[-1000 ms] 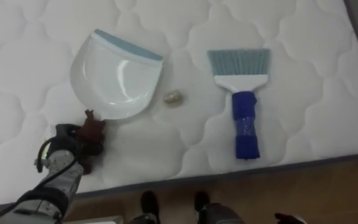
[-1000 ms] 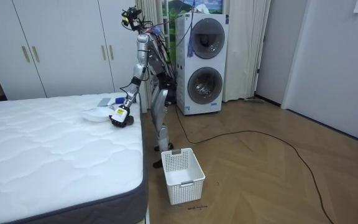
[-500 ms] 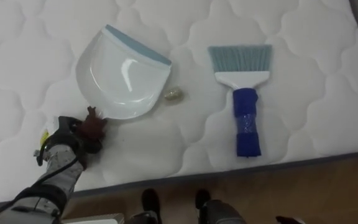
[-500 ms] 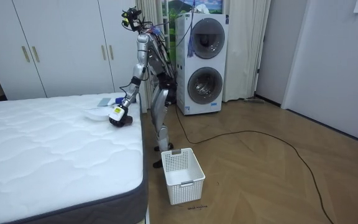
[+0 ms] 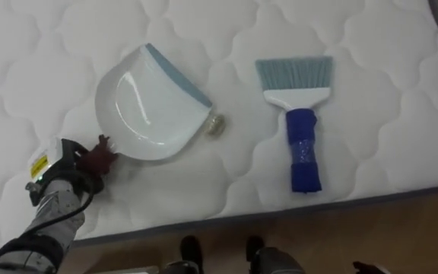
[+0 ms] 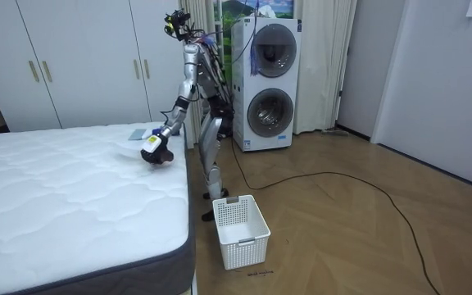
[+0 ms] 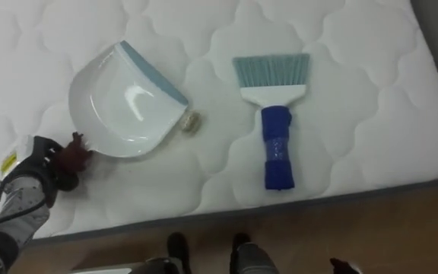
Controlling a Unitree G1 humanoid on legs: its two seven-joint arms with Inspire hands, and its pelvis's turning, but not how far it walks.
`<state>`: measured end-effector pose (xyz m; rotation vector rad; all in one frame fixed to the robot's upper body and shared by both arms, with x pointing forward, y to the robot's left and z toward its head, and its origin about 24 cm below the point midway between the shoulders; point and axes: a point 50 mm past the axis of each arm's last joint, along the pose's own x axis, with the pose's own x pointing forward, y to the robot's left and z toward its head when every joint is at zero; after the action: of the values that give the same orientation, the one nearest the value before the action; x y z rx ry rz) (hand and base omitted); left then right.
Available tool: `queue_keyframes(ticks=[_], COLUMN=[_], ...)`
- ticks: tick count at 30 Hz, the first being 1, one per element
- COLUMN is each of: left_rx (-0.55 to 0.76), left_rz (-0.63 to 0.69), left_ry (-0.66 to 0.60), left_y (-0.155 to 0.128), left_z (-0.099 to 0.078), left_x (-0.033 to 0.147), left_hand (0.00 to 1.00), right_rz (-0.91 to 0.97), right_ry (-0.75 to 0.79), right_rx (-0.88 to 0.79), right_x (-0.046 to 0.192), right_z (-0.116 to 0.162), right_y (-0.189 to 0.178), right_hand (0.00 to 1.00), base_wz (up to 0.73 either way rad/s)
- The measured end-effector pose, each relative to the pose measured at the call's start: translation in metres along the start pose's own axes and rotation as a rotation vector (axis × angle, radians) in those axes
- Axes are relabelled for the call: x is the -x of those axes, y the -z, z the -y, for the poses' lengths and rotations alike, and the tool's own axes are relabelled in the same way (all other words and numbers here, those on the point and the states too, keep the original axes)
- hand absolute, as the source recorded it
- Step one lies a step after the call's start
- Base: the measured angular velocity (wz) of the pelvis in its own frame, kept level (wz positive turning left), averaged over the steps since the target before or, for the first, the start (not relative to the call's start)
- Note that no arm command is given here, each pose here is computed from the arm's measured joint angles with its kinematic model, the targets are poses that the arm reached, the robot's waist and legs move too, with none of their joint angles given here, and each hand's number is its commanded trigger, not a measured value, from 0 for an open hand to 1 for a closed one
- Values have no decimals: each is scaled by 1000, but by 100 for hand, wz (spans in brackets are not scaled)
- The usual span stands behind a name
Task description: Clean bed
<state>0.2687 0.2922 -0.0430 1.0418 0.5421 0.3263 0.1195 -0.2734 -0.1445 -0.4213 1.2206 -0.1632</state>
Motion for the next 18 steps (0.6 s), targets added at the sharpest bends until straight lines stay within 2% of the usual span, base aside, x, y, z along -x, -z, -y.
queue_keyframes(ticks=[4,9,18], left_rx=[23,77,163], left_rz=[-46,-131,-201], left_ry=[-1,-5,-45], left_y=[14,37,48], left_z=[3,12,11], left_x=[5,16,20], left_hand=[100,100,100], right_rz=[-7,3,-27], right_ry=[30,36,36], right_rx=[-98,-122,-130], right_x=[0,0,1], right_z=[6,7,5], right_y=[0,1,14], right_hand=[0,0,0], base_wz=[4,2,0])
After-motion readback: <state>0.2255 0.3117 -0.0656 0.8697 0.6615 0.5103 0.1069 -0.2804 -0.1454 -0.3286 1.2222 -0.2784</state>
